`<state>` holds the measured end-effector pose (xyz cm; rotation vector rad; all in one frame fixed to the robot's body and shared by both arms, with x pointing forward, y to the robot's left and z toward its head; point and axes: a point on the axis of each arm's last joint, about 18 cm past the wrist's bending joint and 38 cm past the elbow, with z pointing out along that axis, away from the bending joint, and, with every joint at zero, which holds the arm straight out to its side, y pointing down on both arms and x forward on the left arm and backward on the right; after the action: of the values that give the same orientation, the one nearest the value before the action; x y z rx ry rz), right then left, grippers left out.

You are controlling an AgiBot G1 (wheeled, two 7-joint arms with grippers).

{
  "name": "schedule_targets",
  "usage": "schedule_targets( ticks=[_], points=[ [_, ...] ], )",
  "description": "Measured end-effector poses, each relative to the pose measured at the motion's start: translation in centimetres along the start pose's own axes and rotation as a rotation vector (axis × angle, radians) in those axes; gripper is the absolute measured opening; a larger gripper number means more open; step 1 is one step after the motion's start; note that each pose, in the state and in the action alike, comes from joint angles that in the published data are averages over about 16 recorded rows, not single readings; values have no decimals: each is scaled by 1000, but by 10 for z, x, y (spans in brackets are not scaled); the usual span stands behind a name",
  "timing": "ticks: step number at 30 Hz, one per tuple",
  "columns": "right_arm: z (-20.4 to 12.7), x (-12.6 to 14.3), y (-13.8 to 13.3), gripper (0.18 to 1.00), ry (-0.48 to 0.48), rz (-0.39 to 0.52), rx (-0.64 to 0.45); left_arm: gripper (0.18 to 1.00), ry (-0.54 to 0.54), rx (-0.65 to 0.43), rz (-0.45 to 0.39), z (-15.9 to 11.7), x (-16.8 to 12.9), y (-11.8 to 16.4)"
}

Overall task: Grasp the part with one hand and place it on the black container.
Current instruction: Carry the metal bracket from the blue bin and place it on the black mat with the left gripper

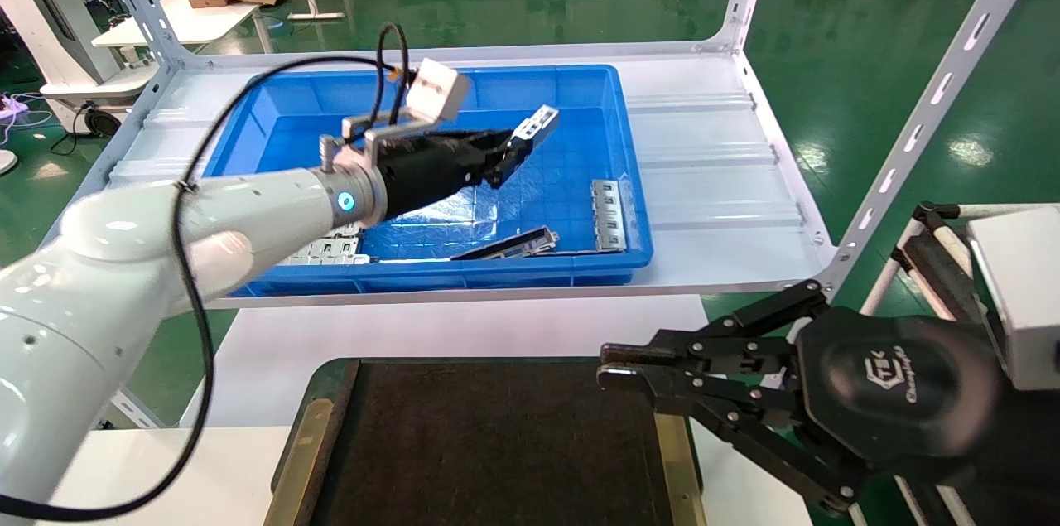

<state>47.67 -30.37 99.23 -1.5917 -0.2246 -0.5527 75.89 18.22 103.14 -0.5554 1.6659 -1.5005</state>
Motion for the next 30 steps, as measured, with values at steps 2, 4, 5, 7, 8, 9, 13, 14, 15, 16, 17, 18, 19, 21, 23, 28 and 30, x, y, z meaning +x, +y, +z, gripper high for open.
schedule_targets(
  ticks=[2, 4, 5, 7, 8, 9, 13, 14, 15, 16, 17, 18, 19, 21, 23, 28, 30],
  points=[
    [0, 0, 0, 252, 0, 0, 0, 327, 32, 23, -6, -7, 0, -7],
    [0, 0, 0, 235, 0, 0, 0, 322, 70, 44, -9, -15, 0, -12],
    [0, 0, 0, 226, 0, 0, 0, 322, 91, 54, -11, -20, 1, -14],
    [0, 0, 0, 214, 0, 0, 0, 322, 135, 72, -11, -31, 3, -16],
    [0, 0, 0, 210, 0, 0, 0, 322, 158, 80, -10, -37, 4, -16],
    [0, 0, 0, 207, 0, 0, 0, 322, 180, 88, -9, -44, 5, -16],
    [0, 0, 0, 195, 0, 0, 0, 322, 266, 107, -3, -70, 14, -10],
    [0, 0, 0, 194, 0, 0, 0, 322, 286, 108, -1, -77, 16, -8],
    [0, 0, 0, 193, 0, 0, 0, 322, 304, 109, 0, -84, 19, -5],
    [0, 0, 0, 192, 0, 0, 0, 322, 322, 109, 1, -91, 23, -2],
    [0, 0, 0, 192, 0, 0, 0, 322, 337, 109, 1, -98, 26, 1],
    [0, 0, 0, 191, 0, 0, 0, 322, 351, 107, 0, -104, 30, 4],
    [0, 0, 0, 191, 0, 0, 0, 322, 363, 104, -2, -110, 34, 7],
    [0, 0, 0, 191, 0, 0, 0, 321, 384, 95, -5, -122, 43, 15],
    [0, 0, 0, 191, 0, 0, 0, 321, 399, 82, -10, -132, 52, 24],
    [0, 0, 0, 191, 0, 0, 0, 321, 418, 32, -34, -152, 74, 52],
    [0, 0, 0, 191, 0, 0, 0, 321, 417, 7, -51, -158, 82, 65]
  ],
)
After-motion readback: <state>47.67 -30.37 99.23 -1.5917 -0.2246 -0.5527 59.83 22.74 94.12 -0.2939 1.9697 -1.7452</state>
